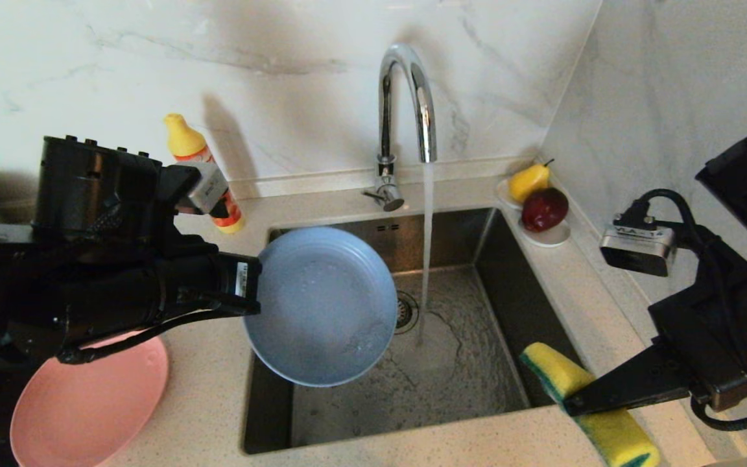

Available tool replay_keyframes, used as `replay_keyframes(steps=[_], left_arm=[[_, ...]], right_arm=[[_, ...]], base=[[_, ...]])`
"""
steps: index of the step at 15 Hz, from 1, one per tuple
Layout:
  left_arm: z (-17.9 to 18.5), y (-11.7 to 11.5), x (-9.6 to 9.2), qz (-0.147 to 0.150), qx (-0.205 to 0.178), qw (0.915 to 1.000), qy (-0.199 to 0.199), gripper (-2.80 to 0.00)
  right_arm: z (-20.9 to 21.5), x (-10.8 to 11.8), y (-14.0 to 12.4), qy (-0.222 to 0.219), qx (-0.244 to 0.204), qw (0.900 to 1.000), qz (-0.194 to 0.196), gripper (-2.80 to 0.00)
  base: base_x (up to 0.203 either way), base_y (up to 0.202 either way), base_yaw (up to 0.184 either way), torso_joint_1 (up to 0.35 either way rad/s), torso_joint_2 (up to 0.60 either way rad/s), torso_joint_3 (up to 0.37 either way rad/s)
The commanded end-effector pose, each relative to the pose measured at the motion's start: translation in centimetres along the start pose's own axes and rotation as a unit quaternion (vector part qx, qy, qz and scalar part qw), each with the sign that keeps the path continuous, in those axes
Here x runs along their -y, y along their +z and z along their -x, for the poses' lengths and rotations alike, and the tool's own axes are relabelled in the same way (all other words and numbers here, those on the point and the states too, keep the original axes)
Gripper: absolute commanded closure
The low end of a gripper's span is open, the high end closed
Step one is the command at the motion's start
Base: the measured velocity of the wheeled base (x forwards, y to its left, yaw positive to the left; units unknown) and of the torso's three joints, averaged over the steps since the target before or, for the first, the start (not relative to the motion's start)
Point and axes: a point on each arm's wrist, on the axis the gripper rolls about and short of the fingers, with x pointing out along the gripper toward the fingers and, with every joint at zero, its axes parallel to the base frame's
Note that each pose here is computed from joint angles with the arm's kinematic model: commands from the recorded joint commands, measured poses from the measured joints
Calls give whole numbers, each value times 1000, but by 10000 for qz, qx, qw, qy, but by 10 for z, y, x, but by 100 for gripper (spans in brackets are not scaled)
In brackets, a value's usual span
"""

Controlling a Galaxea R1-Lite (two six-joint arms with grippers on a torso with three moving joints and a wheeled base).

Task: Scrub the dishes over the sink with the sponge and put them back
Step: Wipe the plate

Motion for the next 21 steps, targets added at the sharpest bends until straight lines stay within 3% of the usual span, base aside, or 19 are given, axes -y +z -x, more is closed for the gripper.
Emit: replay_keyframes(steps=[1,3,7,11,15,21], left_arm=[[4,-11,12,-307,85,9992,-249,0],[5,-19,21,-531,134,9975,-437,0],[8,-36,25,-625,58,9964,-567,0],[15,-38,23,-581,141,9965,-591,0],[18,-47,22,-567,214,9963,-618,0],[17,-53,24,-649,292,9938,-854,0]], right_arm=[[-18,-6,10,50,-275,9996,97,0],[-32,-9,16,51,-472,9988,126,0],[-73,-15,23,-136,-954,9952,154,0],[-103,-31,36,-241,-1081,9934,281,0],[-140,-32,53,-520,-1119,9924,36,0],[-154,-39,66,-639,-1152,9913,7,0]], base=[[0,0,0,0,0,0],[0,0,0,0,0,0],[0,0,0,0,0,0],[0,0,0,0,0,0],[0,0,0,0,0,0],[0,0,0,0,0,0]])
